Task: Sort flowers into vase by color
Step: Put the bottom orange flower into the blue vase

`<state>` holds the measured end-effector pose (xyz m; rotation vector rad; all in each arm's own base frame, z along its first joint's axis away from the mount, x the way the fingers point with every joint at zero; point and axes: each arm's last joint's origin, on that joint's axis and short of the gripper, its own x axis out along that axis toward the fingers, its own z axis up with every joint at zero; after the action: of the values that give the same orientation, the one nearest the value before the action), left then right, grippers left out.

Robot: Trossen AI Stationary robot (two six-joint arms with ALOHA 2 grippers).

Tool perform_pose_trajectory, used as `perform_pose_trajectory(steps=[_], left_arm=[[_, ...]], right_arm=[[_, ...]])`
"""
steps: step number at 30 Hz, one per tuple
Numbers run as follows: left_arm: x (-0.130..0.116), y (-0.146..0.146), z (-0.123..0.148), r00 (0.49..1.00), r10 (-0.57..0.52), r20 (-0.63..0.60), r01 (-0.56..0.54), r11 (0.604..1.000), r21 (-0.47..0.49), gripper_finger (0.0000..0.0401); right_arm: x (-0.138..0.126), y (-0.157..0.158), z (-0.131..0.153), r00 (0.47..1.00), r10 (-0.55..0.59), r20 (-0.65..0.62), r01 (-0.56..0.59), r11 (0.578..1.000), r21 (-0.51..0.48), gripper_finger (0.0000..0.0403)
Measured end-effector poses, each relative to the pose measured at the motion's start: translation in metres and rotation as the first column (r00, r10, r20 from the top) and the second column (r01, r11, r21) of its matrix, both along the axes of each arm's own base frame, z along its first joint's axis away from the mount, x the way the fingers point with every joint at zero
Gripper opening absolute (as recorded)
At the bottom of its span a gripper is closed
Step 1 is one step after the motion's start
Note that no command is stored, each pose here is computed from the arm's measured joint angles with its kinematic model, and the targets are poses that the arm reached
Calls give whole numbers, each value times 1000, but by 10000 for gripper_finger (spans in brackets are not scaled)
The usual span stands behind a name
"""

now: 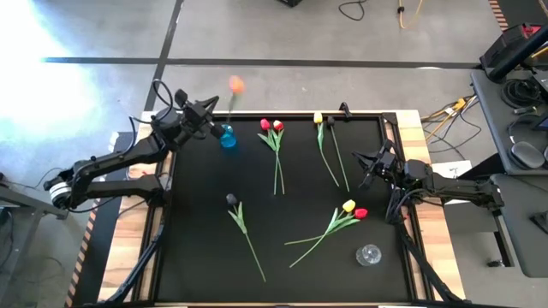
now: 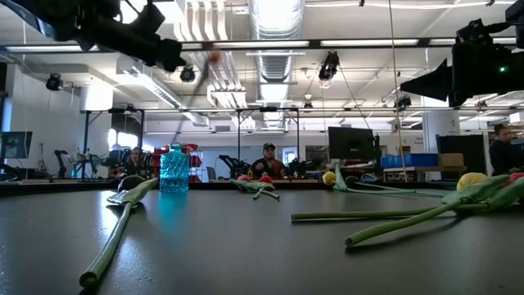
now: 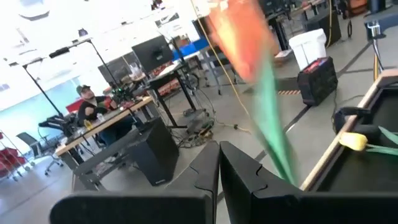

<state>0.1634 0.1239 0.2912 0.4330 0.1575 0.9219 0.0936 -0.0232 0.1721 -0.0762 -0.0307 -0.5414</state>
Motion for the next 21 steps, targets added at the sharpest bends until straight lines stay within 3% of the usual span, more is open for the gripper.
perform_pose_trajectory(steps=[9, 12, 14, 17, 21], left_arm=[[0, -1, -7, 1000, -5, 4, 5, 1000, -12, 0], [2, -7, -11, 998, -66, -15, 65, 996, -59, 0], [5, -11, -14, 984, -156, -80, 144, 980, -137, 0], [13, -18, -9, 946, -284, -156, 228, 926, -300, 0], [37, -19, -1, 870, -373, -322, 182, 851, -492, 0]], right_arm=[[0, 0, 0, 1000, 1, 0, -1, 1000, 0, 9], [0, 0, 0, 1000, 0, 0, 0, 1000, 0, 9], [0, 0, 0, 1000, 0, 0, 0, 1000, 0, 9], [0, 0, 0, 1000, 0, 0, 0, 1000, 0, 9], [0, 0, 0, 1000, 0, 0, 0, 1000, 0, 9]])
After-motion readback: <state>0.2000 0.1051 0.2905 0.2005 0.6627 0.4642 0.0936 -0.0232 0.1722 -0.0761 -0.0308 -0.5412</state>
